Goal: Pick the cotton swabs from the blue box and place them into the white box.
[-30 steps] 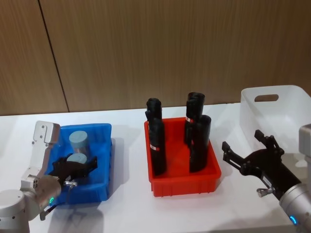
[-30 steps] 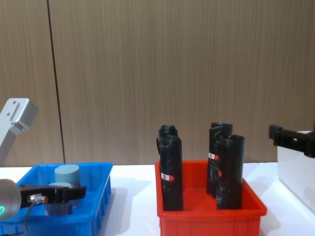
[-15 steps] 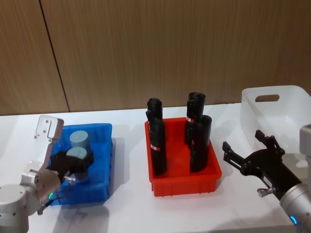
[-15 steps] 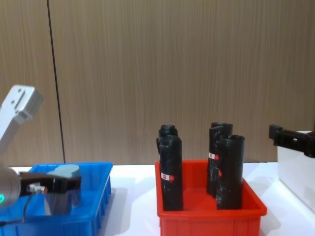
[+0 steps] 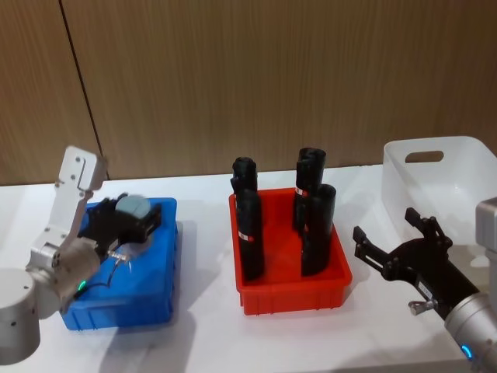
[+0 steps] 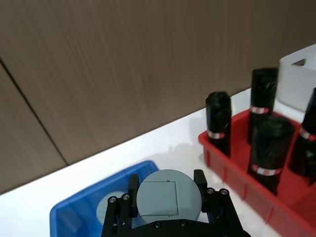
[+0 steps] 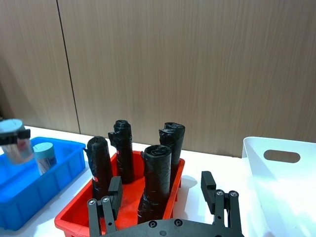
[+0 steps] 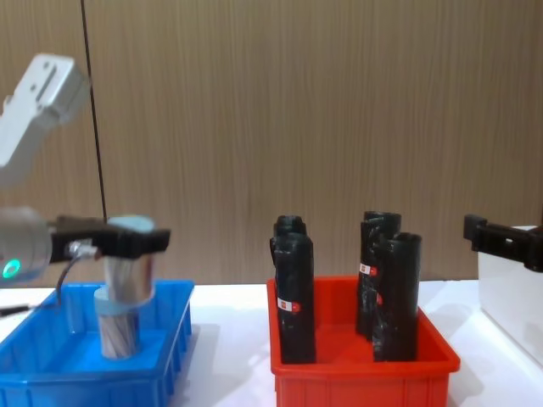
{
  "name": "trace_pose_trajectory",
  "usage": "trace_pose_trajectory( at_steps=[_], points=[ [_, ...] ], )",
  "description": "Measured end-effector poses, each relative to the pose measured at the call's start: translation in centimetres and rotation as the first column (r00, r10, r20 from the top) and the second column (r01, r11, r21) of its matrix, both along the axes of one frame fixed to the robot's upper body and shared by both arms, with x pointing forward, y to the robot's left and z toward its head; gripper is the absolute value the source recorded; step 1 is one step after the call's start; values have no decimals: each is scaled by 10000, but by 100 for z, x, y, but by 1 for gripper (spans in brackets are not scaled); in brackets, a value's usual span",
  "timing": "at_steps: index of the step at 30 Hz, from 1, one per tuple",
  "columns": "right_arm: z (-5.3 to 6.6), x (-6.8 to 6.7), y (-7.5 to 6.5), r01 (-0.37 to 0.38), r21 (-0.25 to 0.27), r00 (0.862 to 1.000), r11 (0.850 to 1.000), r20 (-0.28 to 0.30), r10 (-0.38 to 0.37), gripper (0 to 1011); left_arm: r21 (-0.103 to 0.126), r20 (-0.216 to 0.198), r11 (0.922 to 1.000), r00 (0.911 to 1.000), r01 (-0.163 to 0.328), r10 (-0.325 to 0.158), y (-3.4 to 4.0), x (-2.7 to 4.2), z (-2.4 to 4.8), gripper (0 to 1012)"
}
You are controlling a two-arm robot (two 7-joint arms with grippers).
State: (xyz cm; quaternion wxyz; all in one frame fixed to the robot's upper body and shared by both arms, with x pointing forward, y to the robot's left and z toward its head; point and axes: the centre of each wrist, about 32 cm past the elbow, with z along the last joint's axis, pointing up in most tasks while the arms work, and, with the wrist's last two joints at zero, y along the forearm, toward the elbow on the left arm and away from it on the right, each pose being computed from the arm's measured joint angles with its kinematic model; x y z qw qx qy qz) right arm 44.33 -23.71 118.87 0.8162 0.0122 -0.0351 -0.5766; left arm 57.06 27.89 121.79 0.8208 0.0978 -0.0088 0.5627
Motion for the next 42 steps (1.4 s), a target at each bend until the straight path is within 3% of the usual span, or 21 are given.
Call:
trace_pose_trajectory(
  at_steps=[1, 3, 7, 11, 19, 21, 23, 26, 29, 30, 32, 33, 37, 38, 42],
  points=[
    [0, 0, 0, 1, 0, 10000, 10000, 0, -1, 1001, 0, 0, 10000, 10000, 0, 0, 0, 0, 0, 673],
    [0, 0, 0, 1, 0, 10000, 10000, 0, -1, 1001, -169, 248, 9992, 9991, 350, -346, -33, -9, 89, 673],
    [0, 0, 0, 1, 0, 10000, 10000, 0, -1, 1001, -378, 469, 9964, 9962, 757, -739, -68, -10, 175, 673],
    [0, 0, 0, 0, 0, 10000, 10000, 0, 0, 1001, -737, 699, 9876, 9886, 1386, -1335, -126, 6, 286, 673],
    [0, 0, 0, 0, 0, 10000, 10000, 0, 0, 1001, -1223, 690, 9610, 9680, 2482, -2412, -244, 82, 464, 673],
    [0, 0, 0, 0, 0, 10000, 10000, 0, 0, 1001, -1373, 515, 9470, 9568, 2904, -2860, -298, 133, 537, 673],
    [0, 0, 0, 0, 0, 10000, 10000, 0, 0, 1001, -1400, 483, 9434, 9538, 3005, -2966, -311, 146, 559, 673],
    [0, 0, 0, 0, 0, 10000, 10000, 0, 0, 1001, -1541, 151, 9250, 9369, 3474, -3493, -373, 224, 650, 673],
    [0, 0, 0, 0, 0, 10000, 10000, -1, 0, 1001, -1629, -40, 9131, 9252, 3739, -3795, -421, 284, 714, 673],
    [0, 0, 0, 0, 0, 10000, 10000, 0, 0, 1001, -1679, -152, 9035, 9154, 3943, -4024, -455, 326, 756, 673],
    [0, 0, 0, 0, 0, 10000, 10000, 1, 0, 1001, -1716, -247, 8953, 9067, 4111, -4211, -483, 363, 794, 673],
    [0, 0, 0, 1, 0, 10000, 10000, 0, -1, 1001, -1748, -368, 8862, 8966, 4290, -4413, -514, 400, 829, 673],
    [0, 0, 0, 0, 0, 10000, 10000, 0, 0, 1001, -1803, -561, 8648, 8728, 4687, -4848, -596, 492, 920, 673],
    [0, 0, 0, 0, 0, 10000, 10000, 0, 0, 1001, -1820, -640, 8555, 8623, 4848, -5023, -630, 524, 953, 673],
    [0, 0, 0, 1, 0, 10000, 10000, 0, -1, 1001, -1847, -791, 8345, 8385, 5191, -5391, -708, 597, 1032, 673]
  ],
)
